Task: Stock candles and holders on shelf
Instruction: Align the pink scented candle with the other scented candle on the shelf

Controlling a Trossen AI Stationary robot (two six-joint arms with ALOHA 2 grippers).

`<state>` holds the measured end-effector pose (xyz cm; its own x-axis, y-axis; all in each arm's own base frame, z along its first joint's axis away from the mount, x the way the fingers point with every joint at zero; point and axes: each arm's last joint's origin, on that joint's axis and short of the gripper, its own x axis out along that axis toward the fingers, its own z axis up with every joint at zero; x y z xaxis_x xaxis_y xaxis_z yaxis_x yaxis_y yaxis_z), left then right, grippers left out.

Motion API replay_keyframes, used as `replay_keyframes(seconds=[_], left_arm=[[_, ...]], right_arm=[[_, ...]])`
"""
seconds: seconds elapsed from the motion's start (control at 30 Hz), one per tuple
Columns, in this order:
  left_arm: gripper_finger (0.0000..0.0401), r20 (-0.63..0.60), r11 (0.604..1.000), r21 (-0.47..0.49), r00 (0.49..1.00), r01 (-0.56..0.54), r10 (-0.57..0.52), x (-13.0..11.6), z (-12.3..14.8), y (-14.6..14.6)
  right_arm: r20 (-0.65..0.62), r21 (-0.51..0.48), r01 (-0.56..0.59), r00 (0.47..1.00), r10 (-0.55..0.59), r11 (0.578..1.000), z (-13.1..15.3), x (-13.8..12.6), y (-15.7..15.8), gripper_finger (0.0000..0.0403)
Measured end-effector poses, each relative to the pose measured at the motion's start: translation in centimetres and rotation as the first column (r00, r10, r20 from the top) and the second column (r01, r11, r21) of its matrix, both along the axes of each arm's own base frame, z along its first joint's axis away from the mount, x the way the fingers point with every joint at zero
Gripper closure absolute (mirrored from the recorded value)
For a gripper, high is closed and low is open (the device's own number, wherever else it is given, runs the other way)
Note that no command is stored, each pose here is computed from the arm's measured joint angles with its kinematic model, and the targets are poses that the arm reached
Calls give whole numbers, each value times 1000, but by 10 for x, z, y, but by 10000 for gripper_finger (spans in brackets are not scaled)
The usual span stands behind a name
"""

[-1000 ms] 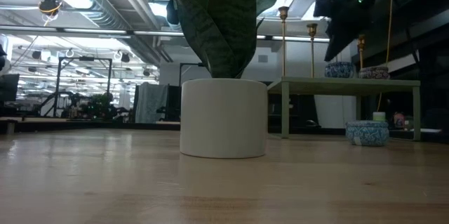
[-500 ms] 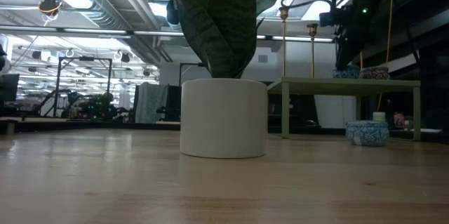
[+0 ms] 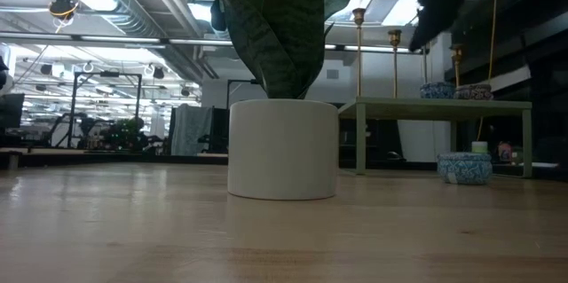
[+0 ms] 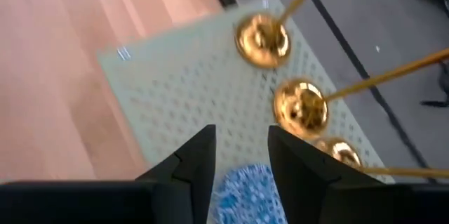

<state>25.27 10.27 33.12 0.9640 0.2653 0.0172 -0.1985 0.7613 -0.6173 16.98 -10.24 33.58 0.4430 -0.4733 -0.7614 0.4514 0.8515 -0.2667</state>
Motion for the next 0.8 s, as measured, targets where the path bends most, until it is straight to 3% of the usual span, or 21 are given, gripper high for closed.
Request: replay_keyframes(seconds=[0.17, 0.4, 0.57, 0.8], left_arm=[[159, -7, 1000, 27, 1000, 9, -9, 0, 0, 0], [159, -14, 999, 50, 1000, 11, -10, 0, 0, 0], [159, -19, 998, 69, 1000, 10, -9, 0, 0, 0], [160, -28, 996, 81, 999, 24, -22, 0, -1, -1]], right_arm=[[154, 83, -9, 988, -4, 997, 19, 2, 3, 269], [319, 209, -165, 943, 92, 964, 22, 18, 15, 269], [522, 180, -331, 831, 195, 926, 24, 41, 30, 269], [672, 64, -470, 672, 311, 880, 17, 64, 56, 269]])
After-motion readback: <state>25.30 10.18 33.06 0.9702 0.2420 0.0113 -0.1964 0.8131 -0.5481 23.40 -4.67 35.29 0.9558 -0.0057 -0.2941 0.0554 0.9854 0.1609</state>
